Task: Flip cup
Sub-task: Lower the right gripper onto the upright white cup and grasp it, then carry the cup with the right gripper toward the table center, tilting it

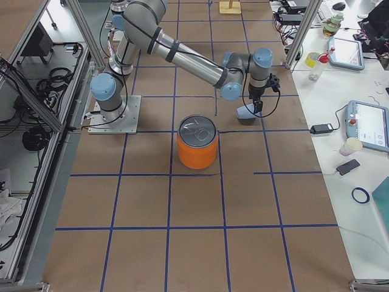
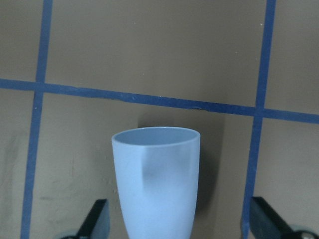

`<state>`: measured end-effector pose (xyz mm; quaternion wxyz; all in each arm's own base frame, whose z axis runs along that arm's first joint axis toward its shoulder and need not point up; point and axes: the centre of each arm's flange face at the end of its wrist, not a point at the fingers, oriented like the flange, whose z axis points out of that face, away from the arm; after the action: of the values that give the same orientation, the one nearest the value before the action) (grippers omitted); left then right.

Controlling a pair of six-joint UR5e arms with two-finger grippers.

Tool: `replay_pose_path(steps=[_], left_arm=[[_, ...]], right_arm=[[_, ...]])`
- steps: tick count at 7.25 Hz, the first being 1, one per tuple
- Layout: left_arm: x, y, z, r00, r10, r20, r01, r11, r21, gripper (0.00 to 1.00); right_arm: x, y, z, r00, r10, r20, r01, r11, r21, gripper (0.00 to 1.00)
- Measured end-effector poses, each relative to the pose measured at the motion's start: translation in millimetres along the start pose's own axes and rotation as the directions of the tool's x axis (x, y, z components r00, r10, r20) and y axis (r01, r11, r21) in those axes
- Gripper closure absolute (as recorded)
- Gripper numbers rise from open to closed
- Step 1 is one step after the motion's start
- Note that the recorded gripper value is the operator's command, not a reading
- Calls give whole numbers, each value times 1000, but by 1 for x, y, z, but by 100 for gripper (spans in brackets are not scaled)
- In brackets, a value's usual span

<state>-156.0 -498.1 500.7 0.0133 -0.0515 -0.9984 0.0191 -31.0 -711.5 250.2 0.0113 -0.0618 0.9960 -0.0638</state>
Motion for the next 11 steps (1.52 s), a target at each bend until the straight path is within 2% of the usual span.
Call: replay_pose_path(steps=[1, 2, 5, 7, 8, 9, 10, 11], left_arm=[[0, 0, 0, 1000, 0, 0, 0, 1000, 0, 0], [0, 0, 0, 1000, 0, 0, 0, 1000, 0, 0], [0, 0, 0, 1000, 1, 0, -1, 1000, -1, 0], [0, 0, 1, 1000, 1, 0, -1, 1000, -1, 0], [0, 0, 1, 1000, 1, 0, -1, 1000, -2, 0], [0, -1, 1, 1000, 0, -1, 0, 1000, -2, 0], [0, -1, 1, 1000, 0, -1, 0, 1000, -2, 0], [0, -1, 1, 1000, 0, -1, 0, 1000, -2, 0]], right_arm=[[1, 0, 18, 1000, 12, 17, -12, 1000, 4, 4], [-1, 3, 29, 999, 27, 27, -27, 1000, -2, 9], [-4, 10, 47, 998, 45, 39, -45, 999, -22, 30], [-6, 13, 48, 998, 45, 42, -43, 999, -27, 30], [-14, 10, 37, 999, 27, 38, -26, 1000, -10, 30], [-37, 5, 19, 999, -16, 34, 16, 1000, 13, 30], [-78, 1, 3, 994, -102, 32, 100, 994, 38, 30], [-126, -2, -8, 970, -242, 32, 240, 968, 68, 30]])
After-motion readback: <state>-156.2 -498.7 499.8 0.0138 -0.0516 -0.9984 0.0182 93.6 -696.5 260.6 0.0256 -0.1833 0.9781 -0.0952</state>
